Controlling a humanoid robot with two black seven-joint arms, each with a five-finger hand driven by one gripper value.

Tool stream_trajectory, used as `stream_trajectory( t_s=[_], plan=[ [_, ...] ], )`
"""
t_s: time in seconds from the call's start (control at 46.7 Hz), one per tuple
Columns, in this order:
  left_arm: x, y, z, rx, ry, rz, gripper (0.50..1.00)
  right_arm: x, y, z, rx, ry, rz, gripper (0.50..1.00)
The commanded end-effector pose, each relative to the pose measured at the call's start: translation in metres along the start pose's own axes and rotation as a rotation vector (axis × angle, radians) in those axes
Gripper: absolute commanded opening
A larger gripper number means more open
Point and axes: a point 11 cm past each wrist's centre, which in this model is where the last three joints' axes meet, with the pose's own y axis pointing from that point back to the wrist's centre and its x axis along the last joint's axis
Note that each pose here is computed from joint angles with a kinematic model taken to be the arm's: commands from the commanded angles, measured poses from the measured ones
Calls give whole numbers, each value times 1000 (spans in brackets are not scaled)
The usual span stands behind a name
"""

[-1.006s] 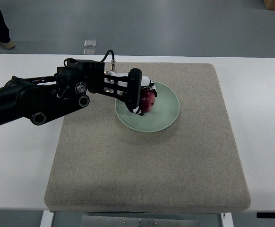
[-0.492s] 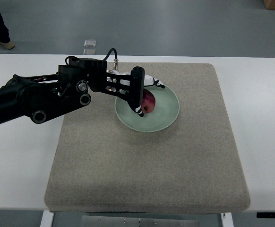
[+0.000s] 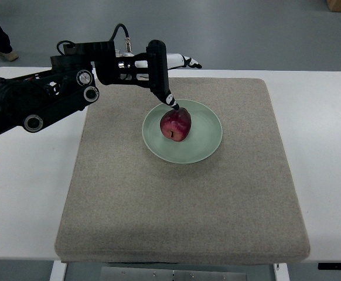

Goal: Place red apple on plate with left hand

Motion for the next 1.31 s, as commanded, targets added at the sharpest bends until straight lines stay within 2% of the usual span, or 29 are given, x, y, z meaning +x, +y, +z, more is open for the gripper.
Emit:
stream_trajectory(
  t_s=[0.0, 0.064, 0.471, 0.792, 0.92, 1.156, 1.284],
  plan=[
    [22, 8, -5, -3, 47, 68, 994, 0, 0, 0, 0, 0, 1, 930],
    [35, 14, -9, -7, 97, 125, 994, 0, 0, 0, 0, 0, 0, 930],
    [57, 42, -75, -14, 783, 428, 994, 0, 0, 0, 0, 0, 0, 930],
    [67, 59, -125, -88, 1094, 611, 999, 0, 0, 0, 0, 0, 0, 930],
    [54, 69, -151, -114, 1279, 668, 1000, 0, 0, 0, 0, 0, 0, 930],
    [23, 71, -174, -182, 1481, 777, 1000, 0, 0, 0, 0, 0, 0, 930],
    [-4, 72, -188, -208, 1638, 805, 1000, 0, 0, 0, 0, 0, 0, 930]
  ],
)
